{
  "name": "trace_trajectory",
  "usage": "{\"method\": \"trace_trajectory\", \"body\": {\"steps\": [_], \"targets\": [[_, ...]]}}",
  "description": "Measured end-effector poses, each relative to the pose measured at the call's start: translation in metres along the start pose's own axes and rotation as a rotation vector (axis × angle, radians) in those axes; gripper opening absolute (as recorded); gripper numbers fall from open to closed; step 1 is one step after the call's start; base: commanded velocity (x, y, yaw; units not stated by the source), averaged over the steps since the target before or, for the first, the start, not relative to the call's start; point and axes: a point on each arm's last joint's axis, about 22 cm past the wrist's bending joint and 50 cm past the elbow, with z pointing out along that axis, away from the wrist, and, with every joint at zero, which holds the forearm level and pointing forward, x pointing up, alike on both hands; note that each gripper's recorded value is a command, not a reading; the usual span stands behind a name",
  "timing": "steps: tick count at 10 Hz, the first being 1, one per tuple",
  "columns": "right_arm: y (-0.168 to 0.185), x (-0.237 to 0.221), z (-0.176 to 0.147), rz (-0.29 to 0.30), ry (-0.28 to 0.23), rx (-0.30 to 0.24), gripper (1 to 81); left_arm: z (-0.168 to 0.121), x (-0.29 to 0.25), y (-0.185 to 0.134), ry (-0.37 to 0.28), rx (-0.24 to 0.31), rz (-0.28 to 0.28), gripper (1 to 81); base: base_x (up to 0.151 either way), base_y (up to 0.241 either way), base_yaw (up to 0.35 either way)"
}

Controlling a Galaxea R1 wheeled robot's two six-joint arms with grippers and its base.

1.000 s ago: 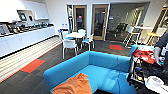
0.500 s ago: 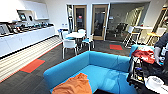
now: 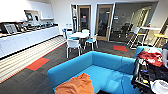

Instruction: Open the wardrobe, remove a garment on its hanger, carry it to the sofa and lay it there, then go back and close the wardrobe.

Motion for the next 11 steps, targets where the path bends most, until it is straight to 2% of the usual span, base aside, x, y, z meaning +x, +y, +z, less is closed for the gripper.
{"method": "trace_trajectory", "body": {"steps": [2, 11], "targets": [[-0.0021, 0.0110, 0.0011, -0.003, 0.014, 0.003, 81.1, 0.0001, 0.0008, 0.0003, 0.000, -0.001, 0.000, 81.1, 0.000, 0.000, 0.224], [-0.0006, 0.0045, 0.0009, -0.002, -0.003, -0.003, 81.1, 0.0001, 0.0017, 0.0001, 0.001, 0.000, 0.009, 81.1, 0.000, 0.000, 0.235]]}}
